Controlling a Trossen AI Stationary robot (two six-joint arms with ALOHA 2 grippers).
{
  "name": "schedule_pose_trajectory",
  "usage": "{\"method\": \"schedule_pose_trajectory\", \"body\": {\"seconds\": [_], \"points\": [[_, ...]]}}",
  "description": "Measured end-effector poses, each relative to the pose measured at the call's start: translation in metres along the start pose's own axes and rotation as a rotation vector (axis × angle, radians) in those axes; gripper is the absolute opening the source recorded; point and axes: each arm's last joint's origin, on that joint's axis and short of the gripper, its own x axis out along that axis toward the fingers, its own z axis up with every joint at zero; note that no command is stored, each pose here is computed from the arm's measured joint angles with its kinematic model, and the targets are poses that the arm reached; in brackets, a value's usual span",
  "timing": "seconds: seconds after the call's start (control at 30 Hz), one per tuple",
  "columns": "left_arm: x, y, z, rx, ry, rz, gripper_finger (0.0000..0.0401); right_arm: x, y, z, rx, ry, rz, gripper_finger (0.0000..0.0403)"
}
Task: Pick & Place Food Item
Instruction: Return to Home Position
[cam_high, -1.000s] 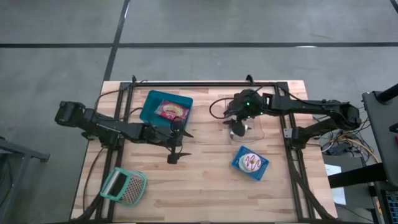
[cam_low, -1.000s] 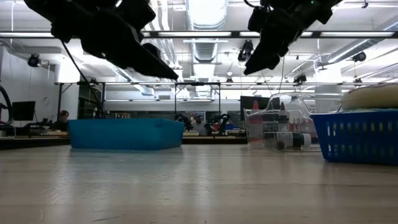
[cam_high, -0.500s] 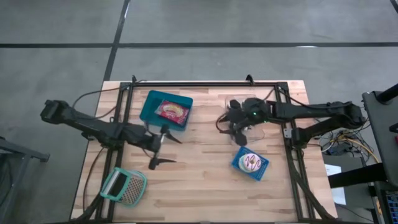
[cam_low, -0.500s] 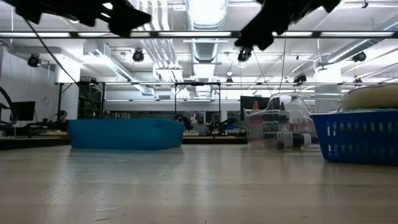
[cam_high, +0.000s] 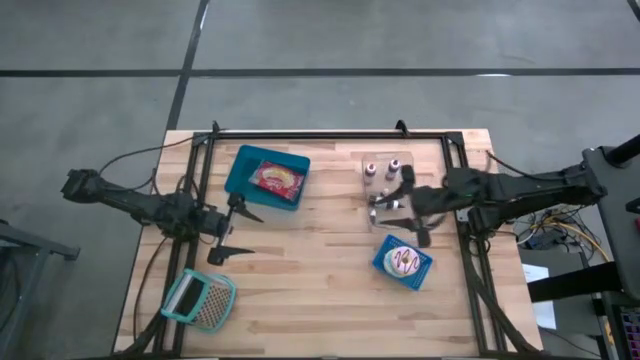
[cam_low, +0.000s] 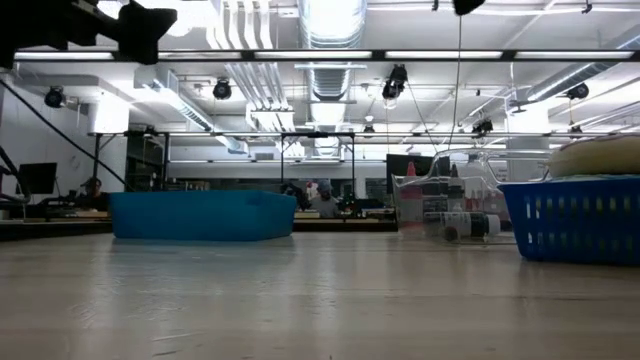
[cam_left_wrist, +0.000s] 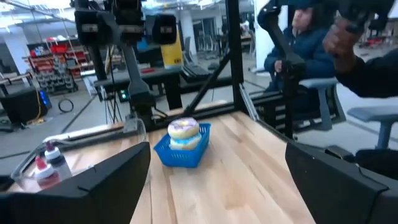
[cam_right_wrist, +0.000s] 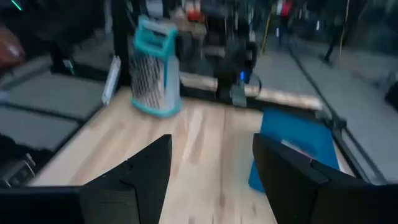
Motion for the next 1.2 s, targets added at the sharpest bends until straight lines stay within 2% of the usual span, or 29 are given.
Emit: {"method": "schedule_pose_trajectory", "body": {"seconds": [0.2, 0.5, 0.9, 1.2], "points": [[-0.014, 0.000, 0.001, -0.009, -0.010, 0.001, 0.0377, -0.030, 0.007, -0.021, 0.010, -0.115, 0.014, 0.0221], [-0.021, -0.001, 0.000, -0.042, -0.022, -0.008, 0.0377, -0.053, 0.016, -0.060, 0.032, -0.217, 0.085, 0.0221], [-0.029, -0.006, -0.033, -0.077, -0.058, -0.029, 0.0377, -0.067, 0.021, -0.101, 0.032, -0.244, 0.069, 0.0221], [-0.040, -0.007, -0.040, -0.075, -0.120, -0.025, 0.0377, -0.072, 0.023, -0.134, 0.025, -0.265, 0.065, 0.0221]]}}
